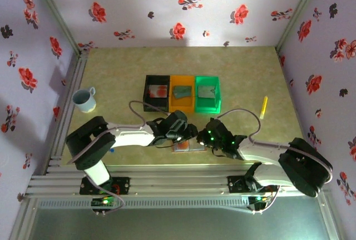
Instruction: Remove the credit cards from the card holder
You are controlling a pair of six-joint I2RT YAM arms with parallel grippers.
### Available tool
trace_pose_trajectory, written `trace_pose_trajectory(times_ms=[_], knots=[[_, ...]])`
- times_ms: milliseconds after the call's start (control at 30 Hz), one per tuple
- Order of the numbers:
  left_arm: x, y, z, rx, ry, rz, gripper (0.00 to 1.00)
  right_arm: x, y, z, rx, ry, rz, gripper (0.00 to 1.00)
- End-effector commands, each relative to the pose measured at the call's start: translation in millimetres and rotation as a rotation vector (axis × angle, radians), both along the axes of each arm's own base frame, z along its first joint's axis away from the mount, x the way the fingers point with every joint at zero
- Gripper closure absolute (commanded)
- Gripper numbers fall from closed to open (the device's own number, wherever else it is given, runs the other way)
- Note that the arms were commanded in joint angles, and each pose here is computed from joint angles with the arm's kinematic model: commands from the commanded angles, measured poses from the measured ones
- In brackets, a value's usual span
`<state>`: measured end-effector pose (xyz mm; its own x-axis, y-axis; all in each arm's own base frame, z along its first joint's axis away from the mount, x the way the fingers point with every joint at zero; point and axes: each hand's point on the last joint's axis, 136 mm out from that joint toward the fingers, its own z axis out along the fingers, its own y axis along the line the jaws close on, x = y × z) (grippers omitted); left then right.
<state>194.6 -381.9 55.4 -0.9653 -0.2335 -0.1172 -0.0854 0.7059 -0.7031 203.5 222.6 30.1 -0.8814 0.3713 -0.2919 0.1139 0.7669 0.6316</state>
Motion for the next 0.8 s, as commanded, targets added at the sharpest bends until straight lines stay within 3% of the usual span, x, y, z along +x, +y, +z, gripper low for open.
trace_pose_trajectory(times_ms=[0, 767], knots=[[-3, -11, 1, -0.062, 0.023, 0.010, 0.56, -1, -7, -6, -0.027, 0.006, -0.022, 1.00], [-17, 30, -41, 0.167, 0.058, -0.009, 0.58, -1, -6, 6, -0.011, -0.031, -0.002, 1.00]])
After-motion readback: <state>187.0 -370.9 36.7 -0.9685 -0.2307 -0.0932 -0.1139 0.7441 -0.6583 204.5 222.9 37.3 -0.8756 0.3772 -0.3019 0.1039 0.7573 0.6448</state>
